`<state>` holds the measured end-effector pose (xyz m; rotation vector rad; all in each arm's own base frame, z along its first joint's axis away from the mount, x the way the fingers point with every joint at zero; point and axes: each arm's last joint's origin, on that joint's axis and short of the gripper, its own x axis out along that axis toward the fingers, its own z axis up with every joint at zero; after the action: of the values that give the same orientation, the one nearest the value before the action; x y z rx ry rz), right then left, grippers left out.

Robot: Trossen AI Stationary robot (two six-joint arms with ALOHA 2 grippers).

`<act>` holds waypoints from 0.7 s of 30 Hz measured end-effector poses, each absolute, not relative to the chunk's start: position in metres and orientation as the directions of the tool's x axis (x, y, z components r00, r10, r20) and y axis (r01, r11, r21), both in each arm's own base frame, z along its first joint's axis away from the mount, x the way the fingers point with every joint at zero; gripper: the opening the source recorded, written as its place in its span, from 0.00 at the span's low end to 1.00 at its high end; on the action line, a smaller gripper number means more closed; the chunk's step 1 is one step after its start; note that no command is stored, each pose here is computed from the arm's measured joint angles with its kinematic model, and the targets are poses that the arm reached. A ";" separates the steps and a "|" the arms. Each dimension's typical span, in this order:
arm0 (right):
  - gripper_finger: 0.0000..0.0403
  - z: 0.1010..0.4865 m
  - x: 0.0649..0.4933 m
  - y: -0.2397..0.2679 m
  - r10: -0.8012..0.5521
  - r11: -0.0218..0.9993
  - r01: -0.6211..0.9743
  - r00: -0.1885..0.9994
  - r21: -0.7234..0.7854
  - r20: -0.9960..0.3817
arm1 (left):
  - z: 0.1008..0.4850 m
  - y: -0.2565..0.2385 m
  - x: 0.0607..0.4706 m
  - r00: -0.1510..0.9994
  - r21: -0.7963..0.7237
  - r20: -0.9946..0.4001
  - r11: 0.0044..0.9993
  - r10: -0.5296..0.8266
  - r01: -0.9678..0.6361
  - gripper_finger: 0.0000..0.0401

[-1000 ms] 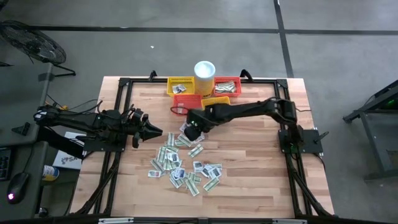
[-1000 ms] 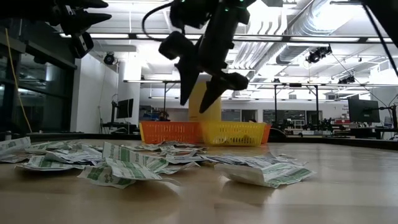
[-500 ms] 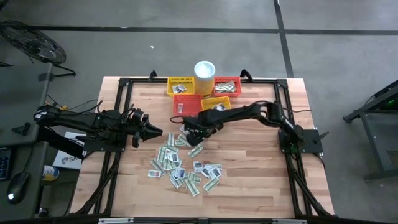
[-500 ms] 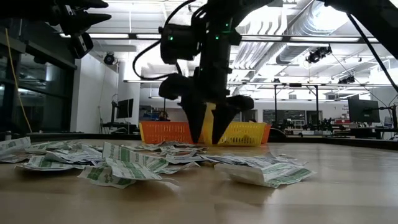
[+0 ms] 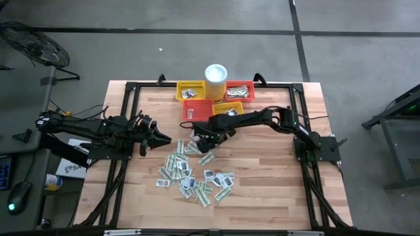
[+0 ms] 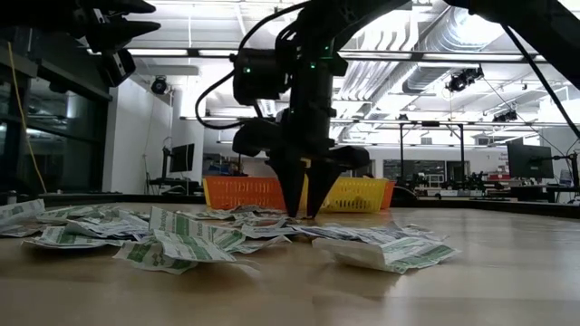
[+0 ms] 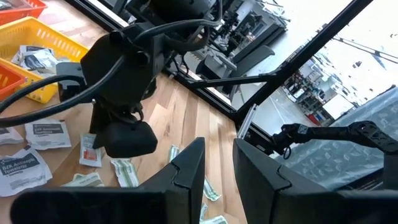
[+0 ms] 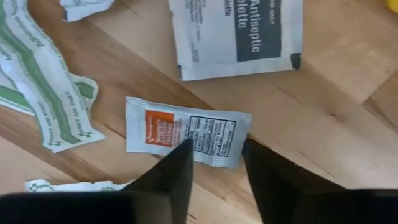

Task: Pick & Place First Aid Supplies
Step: Put the orange ointment pack into the bottom orange basket

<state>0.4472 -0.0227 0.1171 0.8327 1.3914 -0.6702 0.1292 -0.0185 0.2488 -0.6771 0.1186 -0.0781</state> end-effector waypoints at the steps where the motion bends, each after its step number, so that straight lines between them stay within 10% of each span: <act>1: 0.29 0.117 0.447 -0.023 0.069 0.561 0.821 0.081 0.106 -0.994 | 0.249 -0.019 0.129 0.990 -0.629 -0.084 0.777 -0.111 0.034 0.21; 11: 0.02 0.118 0.445 -0.024 0.077 0.590 0.802 0.063 0.096 -0.995 | 0.249 -0.019 0.129 0.990 -0.629 -0.084 0.776 -0.115 0.037 0.21; 21: 0.00 0.161 0.439 -0.019 -0.018 0.596 0.795 0.154 0.113 -0.988 | 0.249 -0.018 0.129 0.991 -0.634 -0.083 0.773 -0.102 0.026 0.21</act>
<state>0.4390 -0.0192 0.1609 0.7547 1.2967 -0.6692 0.1292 -0.0183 0.2489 -0.6844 0.1152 -0.0699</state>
